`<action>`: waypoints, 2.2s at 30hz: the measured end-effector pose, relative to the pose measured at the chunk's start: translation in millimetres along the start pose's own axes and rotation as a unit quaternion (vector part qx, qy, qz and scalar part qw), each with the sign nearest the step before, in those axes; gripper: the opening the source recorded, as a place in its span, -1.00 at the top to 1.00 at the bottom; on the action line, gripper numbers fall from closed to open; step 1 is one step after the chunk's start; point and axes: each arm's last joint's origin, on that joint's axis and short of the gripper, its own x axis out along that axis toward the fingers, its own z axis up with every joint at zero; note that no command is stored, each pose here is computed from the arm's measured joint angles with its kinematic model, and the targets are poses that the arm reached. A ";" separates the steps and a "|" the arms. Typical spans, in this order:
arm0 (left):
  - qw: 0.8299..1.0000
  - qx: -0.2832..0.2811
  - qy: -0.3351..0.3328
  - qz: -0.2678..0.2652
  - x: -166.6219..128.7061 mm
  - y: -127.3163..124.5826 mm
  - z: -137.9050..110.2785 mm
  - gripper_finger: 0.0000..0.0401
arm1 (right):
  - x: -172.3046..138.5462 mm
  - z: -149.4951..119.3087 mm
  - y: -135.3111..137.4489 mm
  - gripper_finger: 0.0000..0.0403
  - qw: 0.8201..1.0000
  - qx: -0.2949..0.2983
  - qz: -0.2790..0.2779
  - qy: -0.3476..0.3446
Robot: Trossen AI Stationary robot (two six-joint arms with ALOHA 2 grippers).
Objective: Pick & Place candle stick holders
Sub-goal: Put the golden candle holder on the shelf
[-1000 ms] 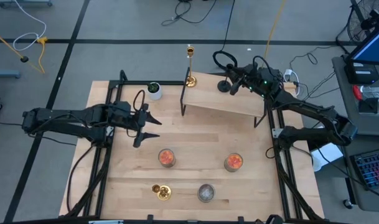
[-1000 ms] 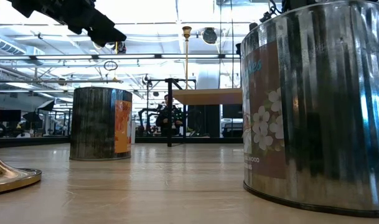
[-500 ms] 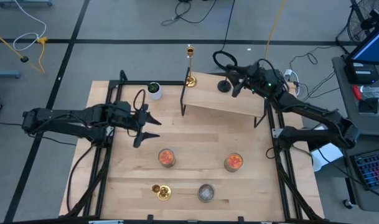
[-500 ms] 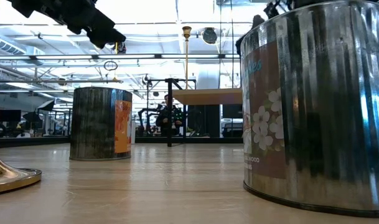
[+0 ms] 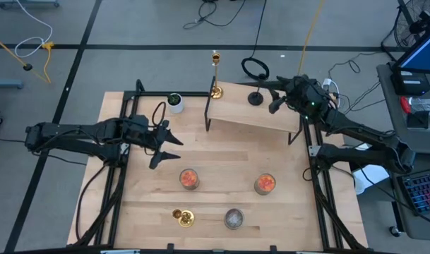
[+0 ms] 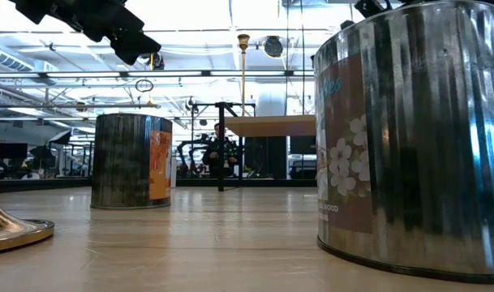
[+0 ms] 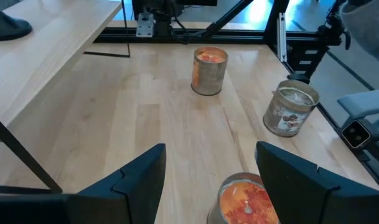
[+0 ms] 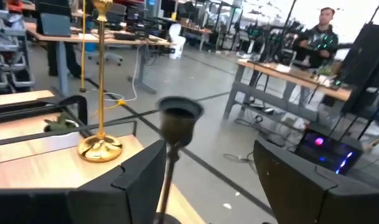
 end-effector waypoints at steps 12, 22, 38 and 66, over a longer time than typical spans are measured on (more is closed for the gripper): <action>1.000 -0.012 -0.003 0.000 0.0 0.0 0.5 -0.27 | 10.6 -15.4 17.9 -0.16 0.997 0.007 0.058 0.054; 1.000 0.018 0.003 -0.016 1.1 -5.3 -0.5 -0.27 | 17.1 -27.7 24.5 -0.15 0.995 0.020 0.064 0.075; 0.976 0.103 0.090 -0.167 10.5 -64.1 -20.0 -0.27 | -20.4 -21.0 93.4 -0.11 0.935 0.022 0.347 0.065; 0.961 0.085 0.033 -0.260 96.8 -132.9 -50.6 -0.27 | -29.4 -14.7 104.5 -0.11 0.926 0.024 0.375 0.038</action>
